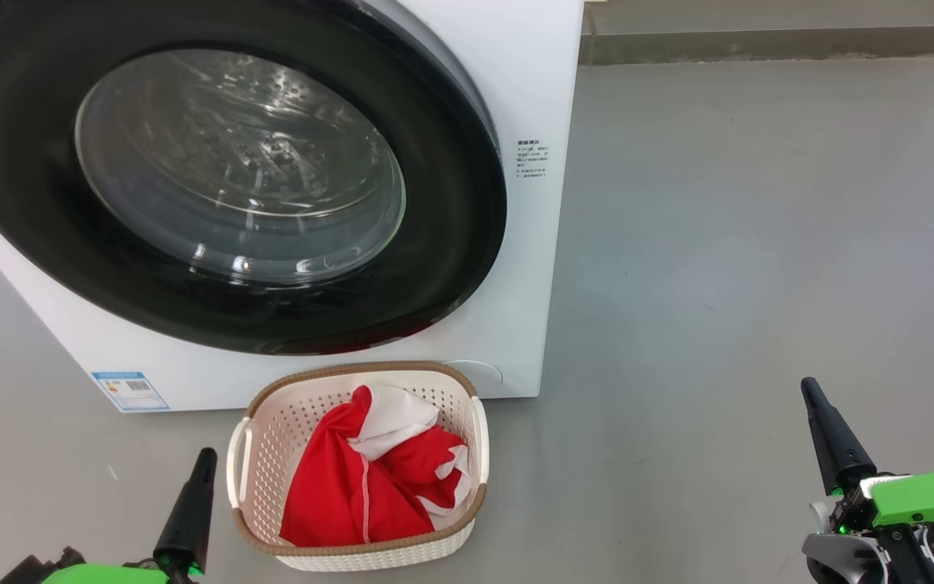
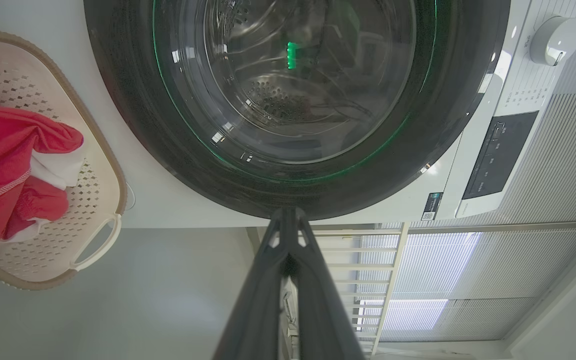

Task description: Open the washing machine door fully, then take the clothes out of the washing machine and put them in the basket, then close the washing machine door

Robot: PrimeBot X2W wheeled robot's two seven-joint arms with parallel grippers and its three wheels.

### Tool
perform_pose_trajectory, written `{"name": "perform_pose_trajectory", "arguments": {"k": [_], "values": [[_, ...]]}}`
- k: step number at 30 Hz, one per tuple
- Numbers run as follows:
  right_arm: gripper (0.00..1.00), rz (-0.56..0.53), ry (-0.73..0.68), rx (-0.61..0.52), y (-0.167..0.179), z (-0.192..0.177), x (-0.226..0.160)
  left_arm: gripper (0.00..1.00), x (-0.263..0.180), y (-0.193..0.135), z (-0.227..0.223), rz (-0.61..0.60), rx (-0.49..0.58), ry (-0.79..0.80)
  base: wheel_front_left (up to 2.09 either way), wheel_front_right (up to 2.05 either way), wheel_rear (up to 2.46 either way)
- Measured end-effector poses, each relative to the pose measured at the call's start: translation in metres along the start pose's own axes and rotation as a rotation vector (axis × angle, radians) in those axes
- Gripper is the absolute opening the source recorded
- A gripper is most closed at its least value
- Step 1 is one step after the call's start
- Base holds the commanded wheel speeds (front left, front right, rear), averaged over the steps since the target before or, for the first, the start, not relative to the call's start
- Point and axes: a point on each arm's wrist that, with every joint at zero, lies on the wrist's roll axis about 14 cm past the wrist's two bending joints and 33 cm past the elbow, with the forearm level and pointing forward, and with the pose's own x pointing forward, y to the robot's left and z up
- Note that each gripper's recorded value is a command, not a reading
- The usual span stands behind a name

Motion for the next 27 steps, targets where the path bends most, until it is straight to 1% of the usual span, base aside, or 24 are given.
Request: {"name": "perform_pose_trajectory", "arguments": {"k": [27], "values": [[0.00,0.000,0.000,0.001,0.0000,0.0002,0.0000,0.00,0.0000,0.0000,-0.0001,0.000,0.000,0.000,0.00,0.00,0.00]]}}
